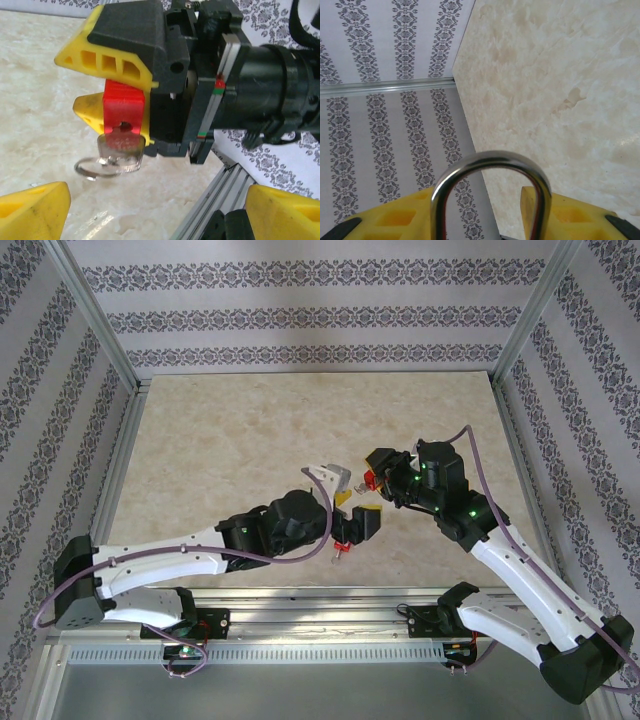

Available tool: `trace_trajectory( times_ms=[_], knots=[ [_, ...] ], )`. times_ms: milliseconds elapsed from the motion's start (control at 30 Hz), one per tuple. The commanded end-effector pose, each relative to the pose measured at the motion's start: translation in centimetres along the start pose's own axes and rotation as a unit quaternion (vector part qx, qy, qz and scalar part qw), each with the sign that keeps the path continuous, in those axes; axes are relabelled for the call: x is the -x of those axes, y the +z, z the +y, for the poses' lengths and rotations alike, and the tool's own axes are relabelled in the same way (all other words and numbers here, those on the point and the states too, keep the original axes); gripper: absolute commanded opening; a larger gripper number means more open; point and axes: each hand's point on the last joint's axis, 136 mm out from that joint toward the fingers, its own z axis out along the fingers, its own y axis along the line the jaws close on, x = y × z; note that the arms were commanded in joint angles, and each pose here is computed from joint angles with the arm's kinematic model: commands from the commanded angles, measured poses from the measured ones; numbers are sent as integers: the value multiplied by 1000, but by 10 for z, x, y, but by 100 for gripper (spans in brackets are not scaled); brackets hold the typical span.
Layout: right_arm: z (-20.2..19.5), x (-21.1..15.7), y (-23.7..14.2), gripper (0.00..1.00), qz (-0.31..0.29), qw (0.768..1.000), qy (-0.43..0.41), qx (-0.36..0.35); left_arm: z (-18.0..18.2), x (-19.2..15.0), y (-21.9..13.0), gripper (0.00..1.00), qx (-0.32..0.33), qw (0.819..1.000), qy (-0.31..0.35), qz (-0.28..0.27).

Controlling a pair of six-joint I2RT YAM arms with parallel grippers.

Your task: Unlock with the key

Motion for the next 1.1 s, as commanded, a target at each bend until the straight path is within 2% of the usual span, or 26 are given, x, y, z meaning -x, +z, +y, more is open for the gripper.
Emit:
trace_trajectory(
  times_ms=[0, 233, 533, 700, 767, 1000, 1067],
  knots=[
    [22, -2, -6, 0, -5, 999, -14, 30, 4, 20, 2, 88, 18, 998, -44, -30],
    [21, -3, -5, 0, -3, 999, -12, 30, 16, 20, 19, 74, 47, 998, -36, -27],
    [22, -10, -4, 0, 3, 999, -14, 31, 29, 24, 27, 62, 77, 996, -9, -36],
    [17, -13, -3, 0, 4, 1000, -11, 28, 33, 25, 28, 45, 88, 996, 4, -33],
    [17, -16, -3, 0, 8, 1000, -10, 28, 34, 25, 29, 36, 91, 995, 10, -31],
    [13, -17, -5, 0, 7, 1000, -6, 29, 39, 24, 25, 18, 98, 995, 21, -28],
    [13, -17, -6, 6, 6, 999, -6, 31, 40, 24, 23, 16, 99, 994, 26, -27]
  ],
)
